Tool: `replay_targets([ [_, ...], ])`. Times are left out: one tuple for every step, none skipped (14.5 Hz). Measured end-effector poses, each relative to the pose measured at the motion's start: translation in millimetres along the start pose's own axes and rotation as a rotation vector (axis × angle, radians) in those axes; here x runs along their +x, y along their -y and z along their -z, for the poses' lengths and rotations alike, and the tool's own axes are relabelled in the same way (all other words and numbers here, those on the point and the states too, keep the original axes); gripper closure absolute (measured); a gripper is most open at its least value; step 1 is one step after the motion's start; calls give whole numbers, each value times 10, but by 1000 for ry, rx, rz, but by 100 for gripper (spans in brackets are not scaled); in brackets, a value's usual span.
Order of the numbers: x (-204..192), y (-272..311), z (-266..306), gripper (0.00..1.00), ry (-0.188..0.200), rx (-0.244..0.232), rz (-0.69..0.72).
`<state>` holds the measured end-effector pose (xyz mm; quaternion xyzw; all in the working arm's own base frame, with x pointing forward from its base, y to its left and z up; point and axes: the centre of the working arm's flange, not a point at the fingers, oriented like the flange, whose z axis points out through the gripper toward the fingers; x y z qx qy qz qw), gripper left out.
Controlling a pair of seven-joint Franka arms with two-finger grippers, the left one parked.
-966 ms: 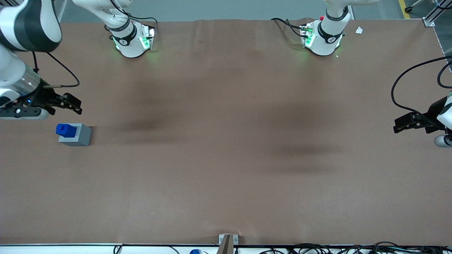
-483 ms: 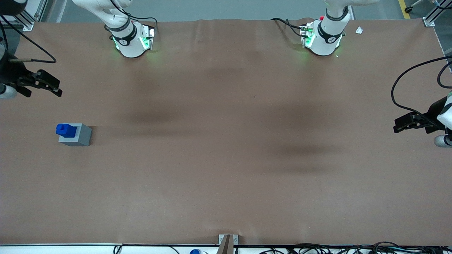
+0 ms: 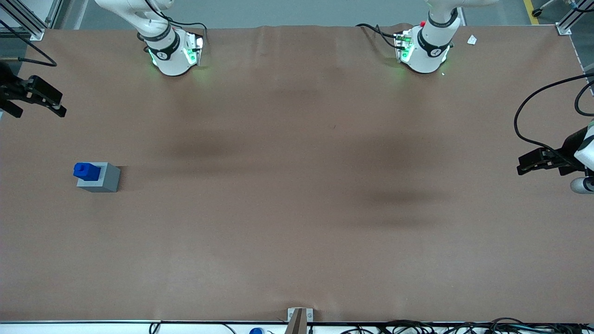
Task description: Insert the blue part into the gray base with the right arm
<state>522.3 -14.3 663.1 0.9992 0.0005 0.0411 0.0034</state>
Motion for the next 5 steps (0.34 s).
replay_targets([
  [1,-5,14,0,-3,0,-3],
  [2,-8,28,0,-6,0,-5],
  [1,-10,43,0,-8,0,-14],
  [-1,-9,50,0,-8,0,-28],
  [-4,-8,51,0,-5,0,-39],
])
